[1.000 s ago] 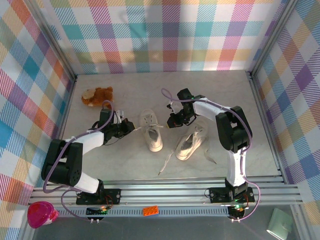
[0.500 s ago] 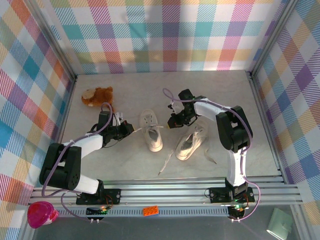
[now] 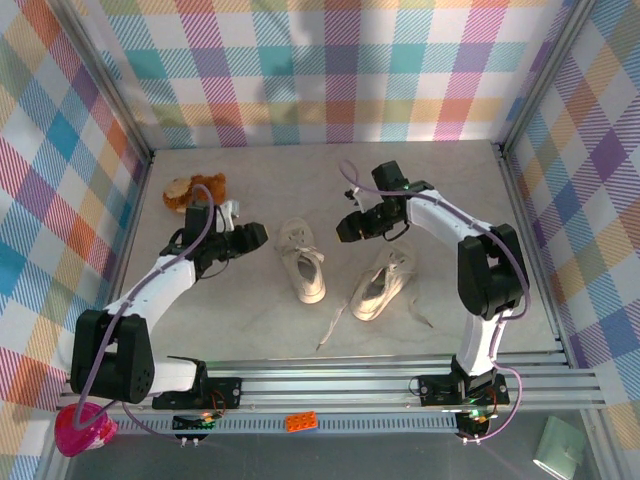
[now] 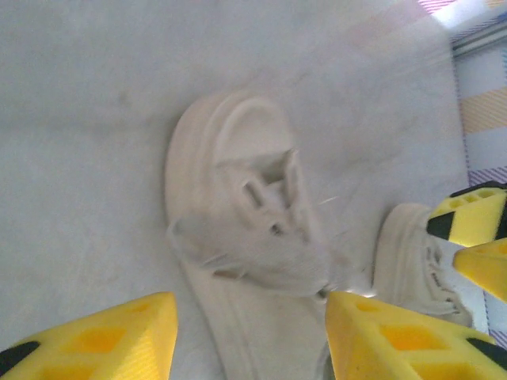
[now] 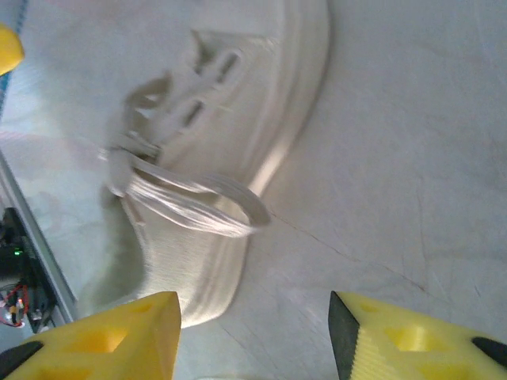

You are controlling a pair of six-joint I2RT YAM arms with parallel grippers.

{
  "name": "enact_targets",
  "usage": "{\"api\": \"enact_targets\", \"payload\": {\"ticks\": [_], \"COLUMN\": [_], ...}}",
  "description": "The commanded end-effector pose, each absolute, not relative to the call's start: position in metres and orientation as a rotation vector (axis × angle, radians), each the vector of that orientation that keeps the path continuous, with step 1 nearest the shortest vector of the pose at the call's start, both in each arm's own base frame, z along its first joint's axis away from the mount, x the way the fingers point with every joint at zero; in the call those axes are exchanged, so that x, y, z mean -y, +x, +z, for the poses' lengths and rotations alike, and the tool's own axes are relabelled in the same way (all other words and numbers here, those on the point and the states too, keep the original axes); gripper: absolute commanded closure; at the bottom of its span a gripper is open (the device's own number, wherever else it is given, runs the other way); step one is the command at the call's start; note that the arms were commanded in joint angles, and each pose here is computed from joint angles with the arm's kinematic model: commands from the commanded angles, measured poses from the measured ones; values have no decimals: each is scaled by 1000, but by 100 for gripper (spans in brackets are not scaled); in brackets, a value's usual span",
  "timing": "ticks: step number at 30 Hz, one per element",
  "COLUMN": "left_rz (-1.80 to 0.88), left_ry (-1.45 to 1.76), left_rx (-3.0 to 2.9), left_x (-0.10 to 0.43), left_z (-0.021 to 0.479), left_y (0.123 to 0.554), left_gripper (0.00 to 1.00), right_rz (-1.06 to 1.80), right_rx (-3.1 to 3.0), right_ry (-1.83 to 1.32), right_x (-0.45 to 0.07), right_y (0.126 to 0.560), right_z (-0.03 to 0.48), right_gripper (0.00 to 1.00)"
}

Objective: Tie the shoes

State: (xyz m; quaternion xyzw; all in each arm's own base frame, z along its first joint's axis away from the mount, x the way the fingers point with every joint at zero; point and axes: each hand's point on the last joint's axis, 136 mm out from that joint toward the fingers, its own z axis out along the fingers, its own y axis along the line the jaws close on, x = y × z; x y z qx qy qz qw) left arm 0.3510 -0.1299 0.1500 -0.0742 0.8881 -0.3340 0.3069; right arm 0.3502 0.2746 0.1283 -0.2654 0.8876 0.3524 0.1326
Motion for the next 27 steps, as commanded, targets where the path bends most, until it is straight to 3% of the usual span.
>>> {"api": "enact_targets", "payload": {"ticks": [1,8,17,21,27], "left_rz": [-894,-936,-990,-1000,-918], "left_ry": [-65,112,162,215,446], "left_rx": [-2379,-2450,-2473,-2483,-2352], "left_x": [139,180,203,211,212], "left_z": [158,152,141,137,155], "left_y": [353,364,377,377,374], "left_gripper": [51,51,51,49,46], "right_rz": [1162,1195,1151,1118,1076], "right_rx": [-2488,-2470,-2528,-2540,-2531], "right_ry": [-865,-964,-1007,-1016,-1032], "right_x": [-301,-347,-358,-357,-353], "right_y": [343,334,329,329,328], "right_z": [150,136,117,114,118], "right_gripper": [49,50,54,63,87]}}
